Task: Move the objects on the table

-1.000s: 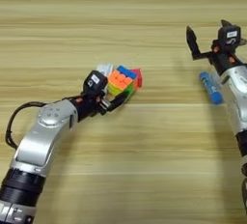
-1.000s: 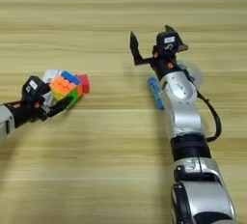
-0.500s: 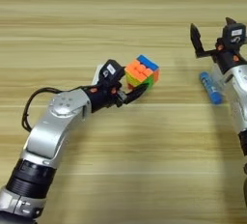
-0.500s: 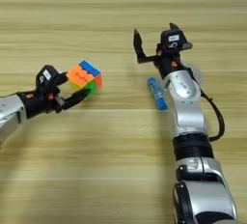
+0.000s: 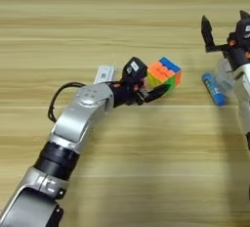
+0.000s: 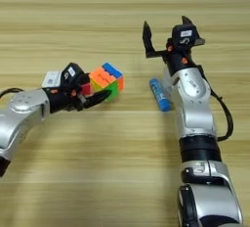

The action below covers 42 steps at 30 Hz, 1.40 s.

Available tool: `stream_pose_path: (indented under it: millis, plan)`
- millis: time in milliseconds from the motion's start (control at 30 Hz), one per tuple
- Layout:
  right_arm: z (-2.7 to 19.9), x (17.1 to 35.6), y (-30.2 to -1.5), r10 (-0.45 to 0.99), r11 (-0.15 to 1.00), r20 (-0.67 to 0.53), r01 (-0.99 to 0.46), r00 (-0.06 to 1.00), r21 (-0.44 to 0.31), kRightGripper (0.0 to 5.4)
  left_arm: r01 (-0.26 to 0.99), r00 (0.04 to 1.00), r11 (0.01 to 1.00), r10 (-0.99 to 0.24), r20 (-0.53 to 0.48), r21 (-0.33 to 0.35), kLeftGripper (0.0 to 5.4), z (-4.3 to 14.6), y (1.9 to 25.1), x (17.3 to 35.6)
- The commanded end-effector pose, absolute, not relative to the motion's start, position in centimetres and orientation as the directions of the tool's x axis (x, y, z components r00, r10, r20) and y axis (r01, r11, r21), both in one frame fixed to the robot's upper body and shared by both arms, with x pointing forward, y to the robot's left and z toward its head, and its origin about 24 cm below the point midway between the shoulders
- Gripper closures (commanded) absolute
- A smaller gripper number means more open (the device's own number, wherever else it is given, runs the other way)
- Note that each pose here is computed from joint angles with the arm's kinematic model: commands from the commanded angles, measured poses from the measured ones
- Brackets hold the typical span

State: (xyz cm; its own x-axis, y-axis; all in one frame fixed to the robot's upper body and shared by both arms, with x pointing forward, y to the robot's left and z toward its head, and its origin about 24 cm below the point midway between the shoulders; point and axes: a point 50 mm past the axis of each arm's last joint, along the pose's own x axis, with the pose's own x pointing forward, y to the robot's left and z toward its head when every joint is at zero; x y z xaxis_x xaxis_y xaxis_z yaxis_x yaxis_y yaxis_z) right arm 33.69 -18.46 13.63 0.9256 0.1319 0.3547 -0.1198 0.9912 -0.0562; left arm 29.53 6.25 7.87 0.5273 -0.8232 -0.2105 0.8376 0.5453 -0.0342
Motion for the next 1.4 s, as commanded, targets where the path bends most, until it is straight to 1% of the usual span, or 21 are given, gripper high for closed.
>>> stream_pose_path:
  millis: [33, 167, 367, 600, 833, 1000, 1300, 1333, 1400]
  plan:
    - [13.6, 33.6, -18.8, 0.113, 0.994, 0.346, -0.102, 0.932, -0.048, 0.00, 0.868, 0.479, 0.495, -0.853, -0.209, -0.031, 2.11, 8.1, 4.7, 30.2]
    - [13.6, 33.4, -18.9, 0.106, 0.994, 0.347, -0.096, 0.932, -0.047, 0.00, 0.878, 0.457, 0.477, -0.861, -0.224, -0.042, 2.11, 7.8, 3.6, 30.8]
    - [13.6, 33.3, -18.9, 0.100, 0.995, 0.346, -0.091, 0.933, -0.044, 0.00, 0.883, 0.442, 0.467, -0.859, -0.259, -0.044, 2.11, 6.7, 2.5, 31.3]
    - [13.6, 33.3, -18.8, 0.099, 0.995, 0.345, -0.090, 0.933, -0.042, 0.00, 0.884, 0.437, 0.467, -0.849, -0.296, -0.035, 2.11, 5.4, 1.9, 31.8]
    - [13.5, 33.3, -18.7, 0.099, 0.995, 0.344, -0.090, 0.934, -0.040, 0.00, 0.884, 0.438, 0.468, -0.831, -0.343, -0.004, 2.11, 3.8, 1.0, 32.0]
    - [13.6, 33.2, -18.7, 0.097, 0.995, 0.346, -0.089, 0.933, -0.040, 0.00, 0.882, 0.434, 0.470, -0.822, -0.369, -0.009, 2.11, 2.8, 0.7, 32.1]
    - [13.4, 33.2, -18.6, 0.098, 0.995, 0.342, -0.090, 0.935, -0.038, 0.00, 0.887, 0.432, 0.463, -0.821, -0.373, 0.008, 2.11, 2.4, 0.6, 32.2]
    - [13.4, 33.2, -18.6, 0.099, 0.995, 0.341, -0.091, 0.935, -0.038, 0.00, 0.887, 0.432, 0.462, -0.821, -0.372, 0.009, 1.82, 2.4, 0.6, 32.1]
    - [13.4, 33.2, -18.6, 0.100, 0.995, 0.340, -0.093, 0.935, -0.038, 0.00, 0.887, 0.432, 0.461, -0.822, -0.371, 0.010, 1.63, 2.4, 0.6, 32.1]
